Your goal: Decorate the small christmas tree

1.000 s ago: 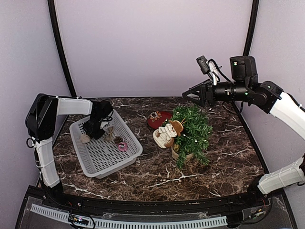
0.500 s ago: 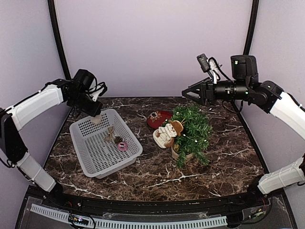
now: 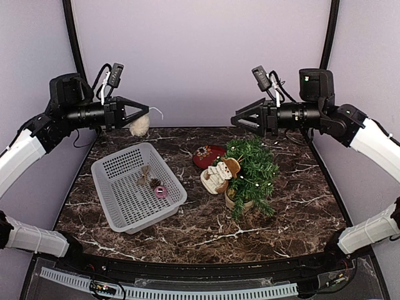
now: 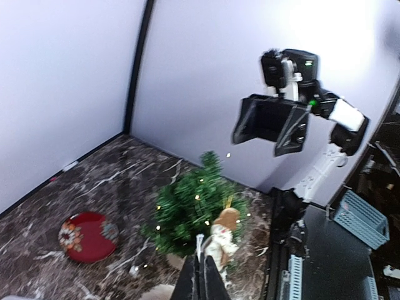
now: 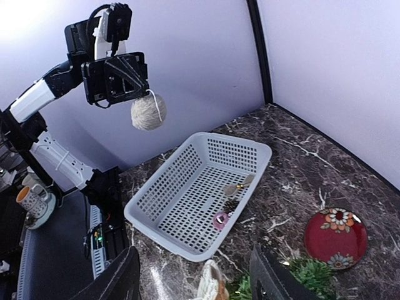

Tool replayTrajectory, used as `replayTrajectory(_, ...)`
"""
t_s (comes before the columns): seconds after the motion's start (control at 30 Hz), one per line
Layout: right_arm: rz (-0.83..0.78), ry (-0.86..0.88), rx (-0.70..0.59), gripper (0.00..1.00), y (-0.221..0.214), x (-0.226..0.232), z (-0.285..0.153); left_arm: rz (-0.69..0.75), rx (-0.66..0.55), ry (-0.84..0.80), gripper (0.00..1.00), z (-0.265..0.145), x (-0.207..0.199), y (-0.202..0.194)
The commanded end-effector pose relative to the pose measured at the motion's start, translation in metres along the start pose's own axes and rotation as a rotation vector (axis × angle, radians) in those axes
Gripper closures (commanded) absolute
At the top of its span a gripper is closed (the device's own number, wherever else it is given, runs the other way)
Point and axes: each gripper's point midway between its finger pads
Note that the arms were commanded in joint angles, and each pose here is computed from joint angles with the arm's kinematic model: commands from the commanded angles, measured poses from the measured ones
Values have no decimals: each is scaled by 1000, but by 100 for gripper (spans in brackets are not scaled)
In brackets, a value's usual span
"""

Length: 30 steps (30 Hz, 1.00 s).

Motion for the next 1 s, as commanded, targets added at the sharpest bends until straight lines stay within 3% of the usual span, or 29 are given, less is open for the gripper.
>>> replayTrajectory(0.0,-96,126,-82,40,33,37,4,78,-55,-319,100,5,-71,14)
replayTrajectory(0.13,-124,189,-95,43,42,56,12,107,-35,-435,100,20,-101,8)
replayTrajectory(0.5,-164,312,-90,49,41,99,21,96,-11,-581,100,55,-128,-4)
replayTrajectory(0.83,-141,292,-57,50,34,97,35,91,-6,-618,100,67,-134,-7)
replayTrajectory(0.97,-133,272,-59,58,36,94,38,89,-1,-631,100,71,-138,-9)
Point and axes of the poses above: each gripper's point midway between its finger pads, its own z axis out along the fingers, its own x axis along the line the jaws close on, y = z × x, and after that the axes turned 8 degrees about -z, right-handed
